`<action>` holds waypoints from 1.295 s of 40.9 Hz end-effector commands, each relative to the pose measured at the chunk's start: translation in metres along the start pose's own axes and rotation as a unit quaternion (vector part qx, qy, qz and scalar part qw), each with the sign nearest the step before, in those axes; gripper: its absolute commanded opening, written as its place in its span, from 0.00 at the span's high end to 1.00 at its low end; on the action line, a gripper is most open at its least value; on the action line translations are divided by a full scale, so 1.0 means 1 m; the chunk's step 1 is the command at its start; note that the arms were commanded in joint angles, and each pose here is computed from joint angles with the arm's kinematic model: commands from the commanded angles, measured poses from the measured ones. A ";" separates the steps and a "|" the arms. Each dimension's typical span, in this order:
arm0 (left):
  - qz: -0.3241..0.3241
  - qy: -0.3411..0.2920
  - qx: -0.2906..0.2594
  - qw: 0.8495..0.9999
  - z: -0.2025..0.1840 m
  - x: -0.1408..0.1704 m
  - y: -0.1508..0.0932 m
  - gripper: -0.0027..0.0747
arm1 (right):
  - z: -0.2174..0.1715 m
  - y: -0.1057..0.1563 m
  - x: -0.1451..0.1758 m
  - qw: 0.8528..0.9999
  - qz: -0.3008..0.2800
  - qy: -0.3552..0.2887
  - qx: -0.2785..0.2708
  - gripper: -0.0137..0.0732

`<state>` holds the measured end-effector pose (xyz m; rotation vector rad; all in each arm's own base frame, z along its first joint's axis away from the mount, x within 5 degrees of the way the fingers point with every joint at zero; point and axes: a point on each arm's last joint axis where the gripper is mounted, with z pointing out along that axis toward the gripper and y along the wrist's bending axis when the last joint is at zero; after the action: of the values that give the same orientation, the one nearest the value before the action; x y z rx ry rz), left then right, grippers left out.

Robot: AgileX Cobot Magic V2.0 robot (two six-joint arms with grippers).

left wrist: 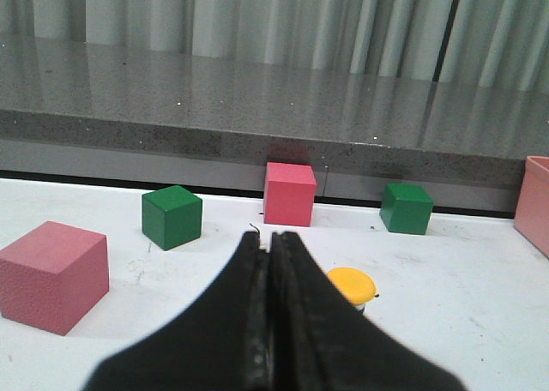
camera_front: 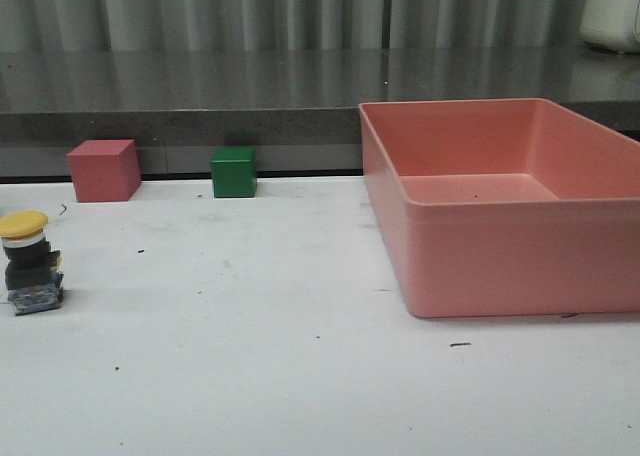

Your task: Place and stand button with both arms

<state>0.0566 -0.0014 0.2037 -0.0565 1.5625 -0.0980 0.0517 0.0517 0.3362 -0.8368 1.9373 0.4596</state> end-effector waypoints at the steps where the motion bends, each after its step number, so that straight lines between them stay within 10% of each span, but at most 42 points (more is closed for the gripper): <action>1: 0.000 -0.050 0.007 0.999 -0.002 -0.005 -0.001 0.99 | -0.005 -0.001 -0.012 0.999 -0.006 -0.043 0.004 0.92; 53: -0.002 -0.053 0.007 0.999 -0.002 -0.005 -0.001 0.99 | -0.005 -0.001 -0.012 0.999 -0.006 -0.043 0.004 0.92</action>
<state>0.0565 -0.0015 0.2048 -0.0531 1.5502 -0.0984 0.0517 0.0517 0.3362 -0.8368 1.9373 0.4596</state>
